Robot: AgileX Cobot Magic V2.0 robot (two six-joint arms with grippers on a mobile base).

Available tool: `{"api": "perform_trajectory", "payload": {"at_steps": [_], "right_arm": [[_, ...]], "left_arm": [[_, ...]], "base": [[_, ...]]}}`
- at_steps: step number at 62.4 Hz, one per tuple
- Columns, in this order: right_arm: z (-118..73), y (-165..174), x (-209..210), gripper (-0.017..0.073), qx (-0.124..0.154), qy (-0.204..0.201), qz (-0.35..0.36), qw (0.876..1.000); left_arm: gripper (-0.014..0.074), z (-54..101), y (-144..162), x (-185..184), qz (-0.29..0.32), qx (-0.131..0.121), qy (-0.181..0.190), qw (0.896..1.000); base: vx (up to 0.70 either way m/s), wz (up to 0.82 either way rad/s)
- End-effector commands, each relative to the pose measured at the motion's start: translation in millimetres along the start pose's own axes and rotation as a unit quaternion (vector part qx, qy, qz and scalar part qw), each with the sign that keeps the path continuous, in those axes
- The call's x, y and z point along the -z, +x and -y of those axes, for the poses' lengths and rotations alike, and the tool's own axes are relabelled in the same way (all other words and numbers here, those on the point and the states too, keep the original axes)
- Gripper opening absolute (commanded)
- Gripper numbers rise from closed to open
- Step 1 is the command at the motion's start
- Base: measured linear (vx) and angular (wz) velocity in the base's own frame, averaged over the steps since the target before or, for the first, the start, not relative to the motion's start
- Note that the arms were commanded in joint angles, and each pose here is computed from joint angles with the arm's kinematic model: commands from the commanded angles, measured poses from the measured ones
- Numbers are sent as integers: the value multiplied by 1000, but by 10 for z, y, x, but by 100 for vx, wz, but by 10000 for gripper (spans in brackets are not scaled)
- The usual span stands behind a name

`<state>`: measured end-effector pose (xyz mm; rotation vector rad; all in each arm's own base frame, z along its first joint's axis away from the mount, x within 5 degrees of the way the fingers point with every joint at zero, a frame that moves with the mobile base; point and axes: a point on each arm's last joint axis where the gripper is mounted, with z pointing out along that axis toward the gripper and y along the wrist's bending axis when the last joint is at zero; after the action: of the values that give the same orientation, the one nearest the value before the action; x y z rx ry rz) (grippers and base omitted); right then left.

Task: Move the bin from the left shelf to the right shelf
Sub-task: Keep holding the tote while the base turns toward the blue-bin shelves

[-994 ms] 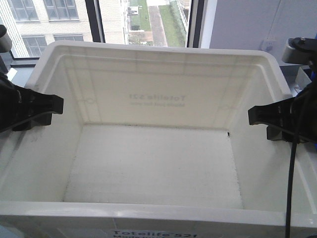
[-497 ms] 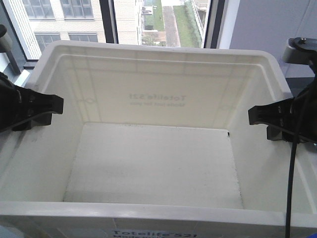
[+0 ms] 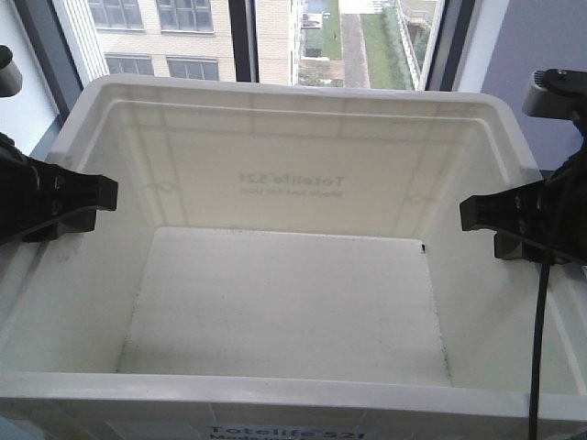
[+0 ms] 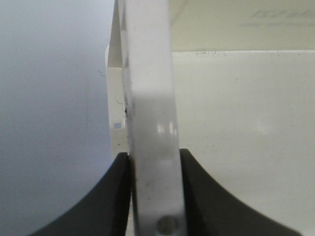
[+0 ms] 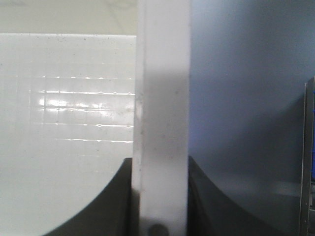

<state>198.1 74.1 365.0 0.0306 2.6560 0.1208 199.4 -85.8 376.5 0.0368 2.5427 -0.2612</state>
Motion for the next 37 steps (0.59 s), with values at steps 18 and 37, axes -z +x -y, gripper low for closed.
{"api": "perform_trajectory", "payload": {"at_steps": [18, 37], "right_arm": [[185, -118, 187, -1, 14, 69, 74, 995], [185, -118, 187, -1, 14, 69, 74, 995]], "left_arm": [[20, -61, -94, 237, 71, -32, -18, 997], [20, -61, -94, 237, 71, -32, -18, 997]], "base": [[15, 36], [13, 48]]}}
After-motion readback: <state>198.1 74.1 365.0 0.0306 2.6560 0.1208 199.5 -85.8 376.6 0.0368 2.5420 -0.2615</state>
